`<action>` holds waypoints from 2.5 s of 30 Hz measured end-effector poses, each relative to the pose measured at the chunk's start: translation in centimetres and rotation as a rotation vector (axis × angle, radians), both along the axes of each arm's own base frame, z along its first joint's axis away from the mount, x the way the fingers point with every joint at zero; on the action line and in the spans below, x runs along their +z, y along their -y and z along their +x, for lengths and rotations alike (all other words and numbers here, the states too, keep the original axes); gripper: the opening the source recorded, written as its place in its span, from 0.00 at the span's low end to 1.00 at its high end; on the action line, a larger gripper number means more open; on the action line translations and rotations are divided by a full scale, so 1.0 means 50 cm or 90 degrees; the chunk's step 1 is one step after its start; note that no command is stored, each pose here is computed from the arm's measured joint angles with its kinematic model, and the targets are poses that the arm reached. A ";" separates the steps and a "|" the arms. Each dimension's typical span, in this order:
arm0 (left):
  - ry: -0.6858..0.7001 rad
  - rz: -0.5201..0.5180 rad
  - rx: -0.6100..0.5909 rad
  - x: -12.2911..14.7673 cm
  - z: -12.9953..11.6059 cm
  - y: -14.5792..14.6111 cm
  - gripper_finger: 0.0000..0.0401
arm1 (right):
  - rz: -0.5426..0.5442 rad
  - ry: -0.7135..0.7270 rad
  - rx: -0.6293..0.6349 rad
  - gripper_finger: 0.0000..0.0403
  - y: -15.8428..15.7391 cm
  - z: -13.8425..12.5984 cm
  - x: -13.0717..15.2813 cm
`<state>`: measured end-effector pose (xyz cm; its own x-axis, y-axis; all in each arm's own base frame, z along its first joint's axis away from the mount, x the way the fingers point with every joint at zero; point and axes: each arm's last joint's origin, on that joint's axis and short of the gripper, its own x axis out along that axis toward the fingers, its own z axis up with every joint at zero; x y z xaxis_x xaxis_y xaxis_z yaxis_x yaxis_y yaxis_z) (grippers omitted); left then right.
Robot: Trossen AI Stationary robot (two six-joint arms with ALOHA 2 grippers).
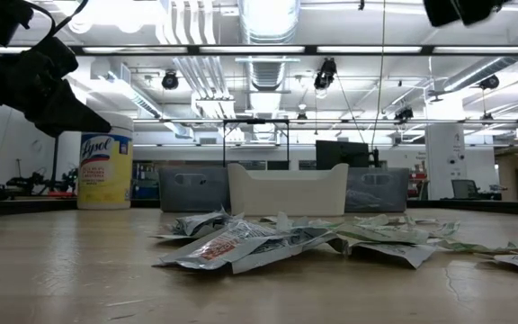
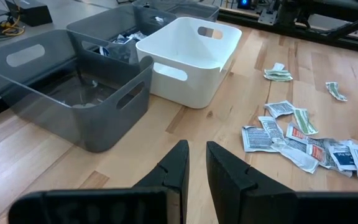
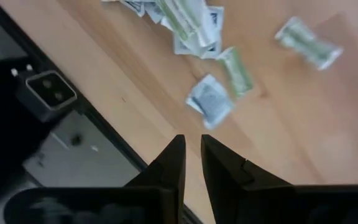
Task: Pick & Place First Aid Supplies
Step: Put the alcohol pad into the middle black bin
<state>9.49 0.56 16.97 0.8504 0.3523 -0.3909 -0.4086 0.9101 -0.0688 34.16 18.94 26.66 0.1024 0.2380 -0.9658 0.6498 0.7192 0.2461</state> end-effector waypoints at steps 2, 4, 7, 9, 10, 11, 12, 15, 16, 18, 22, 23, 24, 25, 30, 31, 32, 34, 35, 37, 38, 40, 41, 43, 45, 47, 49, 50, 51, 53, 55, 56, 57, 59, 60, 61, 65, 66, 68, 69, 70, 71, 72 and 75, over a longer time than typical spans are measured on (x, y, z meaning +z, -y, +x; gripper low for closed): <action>0.001 0.000 0.000 0.000 0.000 0.000 0.13 | 0.007 -0.008 -0.024 0.14 -0.010 -0.004 -0.021; 0.002 -0.001 0.000 0.000 0.000 0.000 0.13 | 0.008 -0.024 -0.048 0.17 -0.017 -0.011 -0.039; 0.004 -0.003 0.001 0.001 0.000 0.000 0.13 | -0.003 -0.059 -0.068 0.23 -0.025 -0.027 -0.062; 0.007 -0.006 0.000 0.001 0.001 0.000 0.13 | -0.005 -0.076 -0.080 0.28 -0.028 -0.035 -0.074; 0.009 -0.010 0.002 0.001 0.001 0.000 0.13 | -0.008 -0.085 -0.089 0.30 -0.030 -0.039 -0.080; 0.010 -0.014 0.003 0.001 0.001 0.000 0.13 | -0.011 -0.092 -0.097 0.33 -0.031 -0.043 -0.085; 0.012 -0.017 0.004 0.001 0.001 0.000 0.13 | -0.012 -0.098 -0.107 0.35 -0.033 -0.046 -0.089; 0.016 -0.028 0.010 0.001 0.001 0.000 0.13 | -0.015 -0.115 -0.148 0.40 -0.033 -0.052 -0.104; 0.017 -0.029 0.010 0.001 0.001 0.000 0.13 | -0.015 -0.118 -0.159 0.42 -0.033 -0.053 -0.109; 0.017 -0.030 0.010 0.001 0.001 0.000 0.13 | -0.012 -0.116 -0.166 0.43 -0.033 -0.054 -0.119; 0.018 -0.030 0.010 0.002 0.001 0.000 0.13 | -0.003 -0.112 -0.195 0.44 -0.033 -0.055 -0.143; 0.018 -0.030 0.010 0.002 0.001 0.000 0.13 | -0.003 -0.116 -0.209 0.44 -0.032 -0.057 -0.151; 0.018 -0.030 0.010 0.002 0.001 0.000 0.13 | -0.002 -0.119 -0.221 0.43 -0.031 -0.059 -0.159; 0.018 -0.030 0.011 0.002 0.001 0.000 0.13 | -0.003 -0.122 -0.232 0.43 -0.030 -0.061 -0.166; 0.018 -0.030 0.010 0.002 0.001 0.000 0.13 | 0.001 -0.128 -0.267 0.40 -0.024 -0.069 -0.200; 0.018 -0.030 0.011 0.002 0.001 0.000 0.13 | 0.002 -0.129 -0.272 0.40 -0.023 -0.071 -0.206; 0.018 -0.030 0.011 0.002 0.001 0.000 0.13 | 0.005 -0.126 -0.275 0.39 -0.023 -0.072 -0.212; 0.019 -0.031 0.011 0.002 0.001 0.000 0.13 | 0.012 -0.120 -0.280 0.38 -0.021 -0.074 -0.226; 0.019 -0.031 0.011 0.002 0.001 0.000 0.13 | 0.016 -0.119 -0.286 0.38 -0.020 -0.075 -0.232; 0.020 -0.031 0.011 0.002 0.001 0.000 0.13 | 0.023 -0.116 -0.297 0.37 -0.019 -0.078 -0.243; 0.020 -0.031 0.011 0.002 0.001 0.000 0.13 | 0.025 -0.115 -0.302 0.37 -0.018 -0.079 -0.248; 0.021 -0.031 0.011 0.002 0.001 0.000 0.13 | 0.025 -0.119 -0.304 0.36 -0.015 -0.084 -0.259; 0.021 -0.031 0.011 0.002 0.001 0.000 0.13 | 0.025 -0.126 -0.304 0.35 -0.014 -0.086 -0.263; 0.021 -0.031 0.011 0.002 0.001 0.000 0.13 | 0.021 -0.144 -0.303 0.34 -0.013 -0.088 -0.277; 0.022 -0.031 0.010 0.003 0.001 0.000 0.13 | 0.020 -0.165 -0.303 0.32 -0.014 -0.089 -0.290; 0.022 -0.031 0.011 0.003 0.001 0.000 0.13 | 0.014 -0.178 -0.300 0.29 -0.014 -0.088 -0.302; 0.022 -0.031 0.011 0.003 0.001 0.000 0.13 | 0.011 -0.185 -0.294 0.26 -0.014 -0.089 -0.308; 0.022 -0.031 0.011 0.003 0.001 0.000 0.13 | 0.009 -0.187 -0.287 0.24 -0.014 -0.090 -0.309; 0.022 -0.031 0.010 0.003 0.001 0.000 0.13 | 0.006 -0.190 -0.285 0.22 -0.014 -0.091 -0.309; 0.022 -0.031 0.011 0.003 0.001 0.000 0.13 | -0.001 -0.197 -0.282 0.18 -0.013 -0.094 -0.309; 0.021 -0.030 0.010 0.003 0.001 0.000 0.13 | -0.003 -0.214 -0.267 0.15 -0.012 -0.099 -0.308; 0.021 -0.029 0.010 0.003 0.001 0.000 0.13 | -0.004 -0.225 -0.257 0.13 -0.011 -0.102 -0.308; 0.021 -0.029 0.010 0.003 0.001 0.000 0.13 | -0.007 -0.234 -0.247 0.11 -0.010 -0.105 -0.308; 0.021 -0.029 0.010 0.003 0.001 0.000 0.13 | -0.011 -0.252 -0.233 0.07 -0.009 -0.111 -0.308; 0.021 -0.029 0.010 0.003 0.001 0.000 0.13 | -0.011 -0.260 -0.227 0.06 -0.008 -0.113 -0.308; 0.021 -0.029 0.010 0.002 0.001 0.000 0.13 | -0.010 -0.272 -0.218 0.04 -0.008 -0.116 -0.308; 0.020 -0.029 0.010 0.002 0.001 0.000 0.13 | -0.008 -0.328 -0.192 0.02 -0.002 -0.134 -0.302; 0.020 -0.029 0.010 0.002 0.001 0.000 0.13 | -0.006 -0.338 -0.182 0.02 0.000 -0.138 -0.298; 0.020 -0.029 0.010 0.002 0.001 0.000 0.13 | 0.004 -0.338 -0.154 0.02 0.001 -0.142 -0.288; 0.020 -0.029 0.010 0.002 0.001 0.000 0.13 | 0.008 -0.330 -0.136 0.02 0.002 -0.145 -0.281; 0.020 -0.029 0.010 0.002 0.001 0.000 0.13 | 0.006 -0.322 -0.118 0.02 0.004 -0.147 -0.277; 0.020 -0.029 0.010 0.002 0.001 0.000 0.13 | 0.010 -0.306 -0.097 0.02 0.005 -0.147 -0.269; 0.020 -0.029 0.010 0.002 0.001 0.000 0.13 | 0.020 -0.287 -0.072 0.02 0.005 -0.147 -0.259; 0.020 -0.028 0.010 0.002 0.001 0.000 0.13 | 0.051 -0.228 0.008 0.02 0.006 -0.147 -0.222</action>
<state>9.54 0.54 17.09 0.8570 0.3481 -0.3799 -0.4194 0.8996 -0.1220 26.81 18.67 15.56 -0.2426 0.3140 -0.9179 0.6964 0.7151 0.0606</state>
